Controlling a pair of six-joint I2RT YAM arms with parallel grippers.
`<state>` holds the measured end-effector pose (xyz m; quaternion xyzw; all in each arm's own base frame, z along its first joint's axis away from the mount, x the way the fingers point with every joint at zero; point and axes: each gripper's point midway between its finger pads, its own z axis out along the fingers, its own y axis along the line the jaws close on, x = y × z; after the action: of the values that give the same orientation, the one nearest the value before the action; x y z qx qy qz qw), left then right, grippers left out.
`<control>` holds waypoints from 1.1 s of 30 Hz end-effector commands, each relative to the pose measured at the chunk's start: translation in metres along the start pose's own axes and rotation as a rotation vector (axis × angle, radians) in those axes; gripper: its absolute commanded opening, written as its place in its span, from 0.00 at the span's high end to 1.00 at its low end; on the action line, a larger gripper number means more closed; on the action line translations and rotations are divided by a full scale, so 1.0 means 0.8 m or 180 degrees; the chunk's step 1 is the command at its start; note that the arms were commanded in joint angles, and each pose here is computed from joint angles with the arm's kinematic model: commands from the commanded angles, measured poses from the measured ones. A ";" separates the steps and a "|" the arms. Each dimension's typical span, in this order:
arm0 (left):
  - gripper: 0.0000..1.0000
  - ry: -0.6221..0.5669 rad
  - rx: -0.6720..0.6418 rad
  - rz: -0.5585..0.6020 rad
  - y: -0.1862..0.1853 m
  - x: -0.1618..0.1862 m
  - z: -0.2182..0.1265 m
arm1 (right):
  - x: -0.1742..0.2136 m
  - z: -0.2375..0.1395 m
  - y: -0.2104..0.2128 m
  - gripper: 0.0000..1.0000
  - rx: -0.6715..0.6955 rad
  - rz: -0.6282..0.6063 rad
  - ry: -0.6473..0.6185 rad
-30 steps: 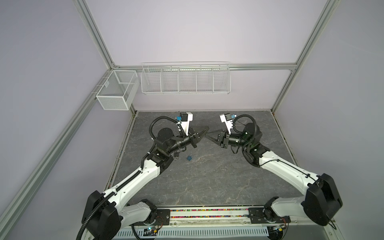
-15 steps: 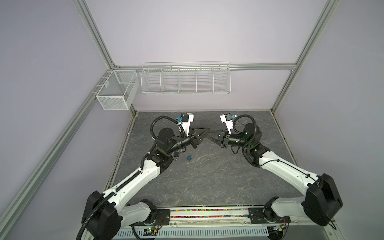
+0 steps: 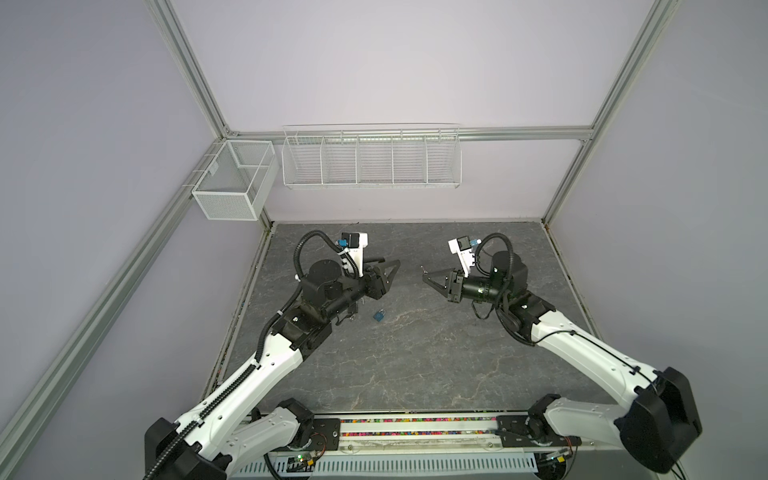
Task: Unlock with the key
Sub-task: 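Swing the left gripper down toward the teal padlock while the right holds the key, then lower the open left gripper over the small teal padlock on the table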
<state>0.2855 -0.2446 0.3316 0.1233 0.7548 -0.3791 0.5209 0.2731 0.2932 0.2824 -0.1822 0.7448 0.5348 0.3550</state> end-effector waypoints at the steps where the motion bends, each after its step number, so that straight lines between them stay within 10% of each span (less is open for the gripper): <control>1: 0.45 0.0584 -0.0877 0.0028 0.068 0.053 -0.009 | 0.038 -0.004 -0.046 0.94 0.0441 0.0219 0.0173; 21: 0.29 0.2430 -0.1656 -0.0108 0.161 0.228 0.039 | 0.144 0.003 -0.107 0.94 0.0969 0.0922 0.0392; 33: 0.28 0.2762 -0.1873 -0.0120 0.198 0.282 0.055 | 0.142 -0.003 -0.103 0.94 0.0927 0.0790 0.0321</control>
<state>0.3054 -0.2185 0.0564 0.1033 0.9773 -0.0870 0.1635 0.2480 0.2725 0.1346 -0.0575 0.8613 0.4385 0.2500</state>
